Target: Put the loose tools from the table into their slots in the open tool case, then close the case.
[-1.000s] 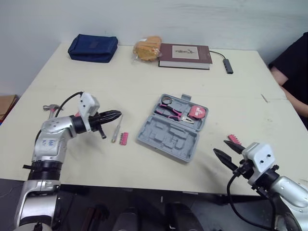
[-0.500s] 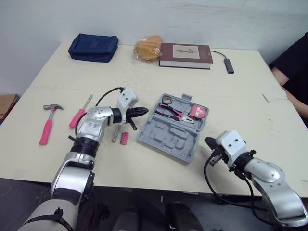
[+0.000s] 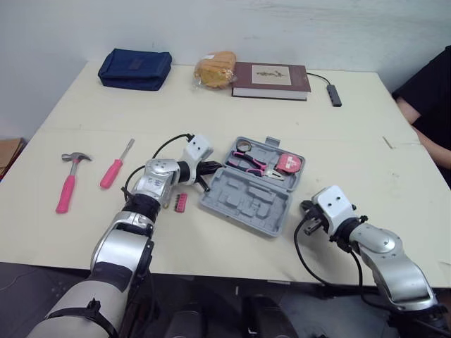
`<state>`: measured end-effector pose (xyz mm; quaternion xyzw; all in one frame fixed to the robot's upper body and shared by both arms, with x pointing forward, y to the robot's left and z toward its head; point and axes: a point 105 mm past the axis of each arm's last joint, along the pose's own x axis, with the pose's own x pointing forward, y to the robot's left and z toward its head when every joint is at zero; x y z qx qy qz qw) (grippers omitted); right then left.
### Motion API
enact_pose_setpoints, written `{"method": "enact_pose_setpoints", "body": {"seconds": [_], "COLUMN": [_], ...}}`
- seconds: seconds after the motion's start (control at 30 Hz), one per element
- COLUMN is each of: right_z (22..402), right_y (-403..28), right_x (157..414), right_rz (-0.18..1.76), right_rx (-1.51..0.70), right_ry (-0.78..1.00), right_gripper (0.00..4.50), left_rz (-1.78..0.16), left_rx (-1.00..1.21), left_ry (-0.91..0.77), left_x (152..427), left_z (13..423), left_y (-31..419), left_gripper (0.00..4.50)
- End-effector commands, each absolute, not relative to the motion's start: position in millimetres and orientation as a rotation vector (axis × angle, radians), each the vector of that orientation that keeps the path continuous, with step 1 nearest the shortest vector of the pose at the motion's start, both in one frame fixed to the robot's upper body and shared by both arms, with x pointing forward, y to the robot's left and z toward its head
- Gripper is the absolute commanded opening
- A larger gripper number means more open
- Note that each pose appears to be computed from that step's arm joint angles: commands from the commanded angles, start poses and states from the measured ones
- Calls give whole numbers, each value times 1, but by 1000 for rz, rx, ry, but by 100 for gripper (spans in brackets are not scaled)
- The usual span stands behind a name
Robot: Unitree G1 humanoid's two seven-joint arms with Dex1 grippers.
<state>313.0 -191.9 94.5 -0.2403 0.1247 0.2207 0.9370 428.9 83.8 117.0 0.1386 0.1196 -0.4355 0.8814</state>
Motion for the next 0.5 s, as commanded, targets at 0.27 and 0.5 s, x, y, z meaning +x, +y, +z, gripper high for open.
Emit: {"method": "enact_pose_setpoints", "body": {"seconds": [0.27,0.5], "right_z": [101,108], "right_y": [-184,-180], "right_x": [327,310], "right_rz": [536,623], "right_rx": [-564,-591], "right_ry": [214,215], "right_gripper": [6,6], "left_rz": [-1088,-1291], "left_rx": [334,463], "left_ry": [251,216], "left_x": [411,373], "left_z": [121,123], "left_y": [70,69], "left_gripper": [0,0]}}
